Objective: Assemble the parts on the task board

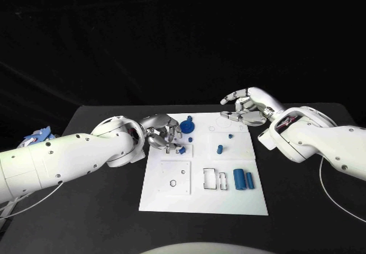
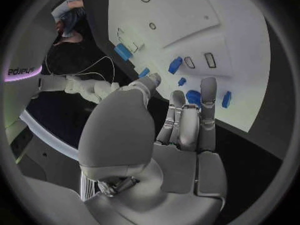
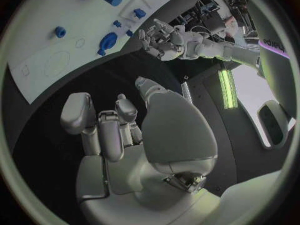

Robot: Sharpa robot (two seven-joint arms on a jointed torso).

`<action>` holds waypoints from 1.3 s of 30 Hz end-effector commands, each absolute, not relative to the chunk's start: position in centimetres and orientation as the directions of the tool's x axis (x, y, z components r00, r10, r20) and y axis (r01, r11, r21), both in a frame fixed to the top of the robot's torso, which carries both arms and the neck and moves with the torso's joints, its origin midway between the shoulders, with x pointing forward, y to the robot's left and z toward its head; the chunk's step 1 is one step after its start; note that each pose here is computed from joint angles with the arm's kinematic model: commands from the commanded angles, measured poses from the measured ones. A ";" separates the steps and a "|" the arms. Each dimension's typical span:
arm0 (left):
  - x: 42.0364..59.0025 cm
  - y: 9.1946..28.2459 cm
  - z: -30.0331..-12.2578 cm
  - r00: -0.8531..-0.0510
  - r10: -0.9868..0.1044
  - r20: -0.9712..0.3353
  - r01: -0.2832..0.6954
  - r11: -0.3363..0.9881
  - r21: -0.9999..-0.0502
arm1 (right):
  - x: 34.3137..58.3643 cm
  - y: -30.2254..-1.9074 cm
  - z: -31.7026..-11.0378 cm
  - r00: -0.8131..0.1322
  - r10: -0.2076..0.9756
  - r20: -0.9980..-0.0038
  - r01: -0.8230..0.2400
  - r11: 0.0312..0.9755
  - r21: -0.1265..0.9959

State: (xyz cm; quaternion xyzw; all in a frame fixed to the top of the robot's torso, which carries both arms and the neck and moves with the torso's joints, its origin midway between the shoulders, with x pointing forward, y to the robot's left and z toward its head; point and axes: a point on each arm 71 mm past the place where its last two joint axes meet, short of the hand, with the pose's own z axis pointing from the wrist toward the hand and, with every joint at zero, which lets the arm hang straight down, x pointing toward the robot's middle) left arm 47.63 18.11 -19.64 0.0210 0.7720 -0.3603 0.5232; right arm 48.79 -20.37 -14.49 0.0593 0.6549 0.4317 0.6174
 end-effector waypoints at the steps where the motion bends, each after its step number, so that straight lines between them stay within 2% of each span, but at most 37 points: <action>1: 47.4 17.7 -19.7 -0.428 -0.293 -0.855 0.451 0.750 -0.483 | 48.7 -20.2 -14.6 -0.240 0.583 -0.776 -0.463 0.634 0.620; 18: 47.4 17.0 -21.0 -0.436 -0.250 -0.865 0.403 0.805 -0.436 | 48.7 -20.3 -14.8 -0.239 0.582 -0.777 -0.461 0.636 0.618; 39: 47.4 16.2 -21.4 -0.459 -0.230 -0.858 0.409 0.803 -0.434 | 48.6 -20.3 -15.1 -0.243 0.582 -0.776 -0.457 0.637 0.621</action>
